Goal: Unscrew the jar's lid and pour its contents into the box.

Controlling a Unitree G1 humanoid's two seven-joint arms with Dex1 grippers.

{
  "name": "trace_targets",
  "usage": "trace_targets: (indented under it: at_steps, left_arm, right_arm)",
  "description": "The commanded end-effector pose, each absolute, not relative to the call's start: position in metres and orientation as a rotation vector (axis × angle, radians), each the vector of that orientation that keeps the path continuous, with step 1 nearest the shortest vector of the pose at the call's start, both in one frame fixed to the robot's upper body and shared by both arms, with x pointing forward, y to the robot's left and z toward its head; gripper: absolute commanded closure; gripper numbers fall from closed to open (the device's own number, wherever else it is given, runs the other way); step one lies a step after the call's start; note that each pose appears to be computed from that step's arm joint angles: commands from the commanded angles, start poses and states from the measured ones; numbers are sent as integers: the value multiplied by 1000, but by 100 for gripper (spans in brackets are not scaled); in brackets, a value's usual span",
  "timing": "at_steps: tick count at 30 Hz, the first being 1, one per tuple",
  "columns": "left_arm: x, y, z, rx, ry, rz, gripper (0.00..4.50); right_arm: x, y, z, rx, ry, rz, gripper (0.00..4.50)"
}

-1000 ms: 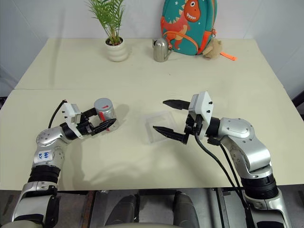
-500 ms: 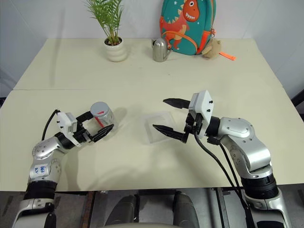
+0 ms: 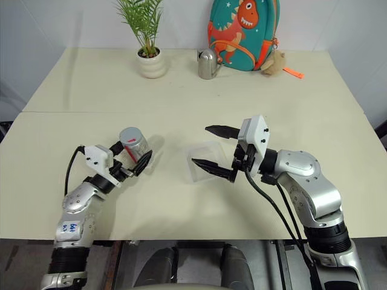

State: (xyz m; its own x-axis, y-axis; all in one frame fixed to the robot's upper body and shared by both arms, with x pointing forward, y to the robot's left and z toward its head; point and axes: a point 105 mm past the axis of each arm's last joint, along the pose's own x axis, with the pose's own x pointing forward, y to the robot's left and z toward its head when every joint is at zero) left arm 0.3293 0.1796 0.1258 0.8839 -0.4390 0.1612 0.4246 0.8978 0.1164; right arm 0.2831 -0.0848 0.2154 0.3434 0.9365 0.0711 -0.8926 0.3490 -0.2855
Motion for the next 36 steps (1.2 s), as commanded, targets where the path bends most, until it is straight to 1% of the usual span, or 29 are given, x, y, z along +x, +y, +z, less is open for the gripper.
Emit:
trace_targets:
  at_steps: [1,4,6,7,13,17,20,22,24,25,30,34,36]
  left_arm:
    - [330,173,139,100,-232,-432,1]
    - [332,167,139,89,-244,-428,1]
    - [334,166,140,98,-248,-425,40]
    - [334,166,140,91,-250,-422,63]
    - [335,168,137,92,-229,-419,253]
    - [335,168,142,61,-245,-464,259]
    - [332,163,157,53,-257,-619,259]
    - [325,159,170,68,-249,-774,259]
    - [321,161,187,85,-226,-912,259]
    - [321,163,195,98,-214,-944,259]
    - [321,151,213,111,-168,-1056,259]
    - [319,135,211,106,-151,-1114,259]
    - [318,127,210,94,-152,-1132,259]
  right_arm:
    - [276,-81,226,-216,-290,1216,0]
    - [276,-80,226,-214,-289,1215,0]
    - [275,-80,225,-211,-286,1219,0]
    - [275,-79,225,-210,-286,1221,0]
    - [274,-78,225,-210,-291,1220,0]
    - [273,-76,227,-199,-300,1215,0]
    - [276,-71,236,-138,-285,1207,0]
    - [276,-61,239,-205,-259,1224,0]
    - [277,-46,254,-202,-268,1244,0]
    - [277,-38,260,-195,-277,1255,0]
    - [283,-9,269,-207,-268,1274,0]
    - [287,8,267,-230,-237,1293,0]
    - [294,17,268,-231,-229,1272,0]
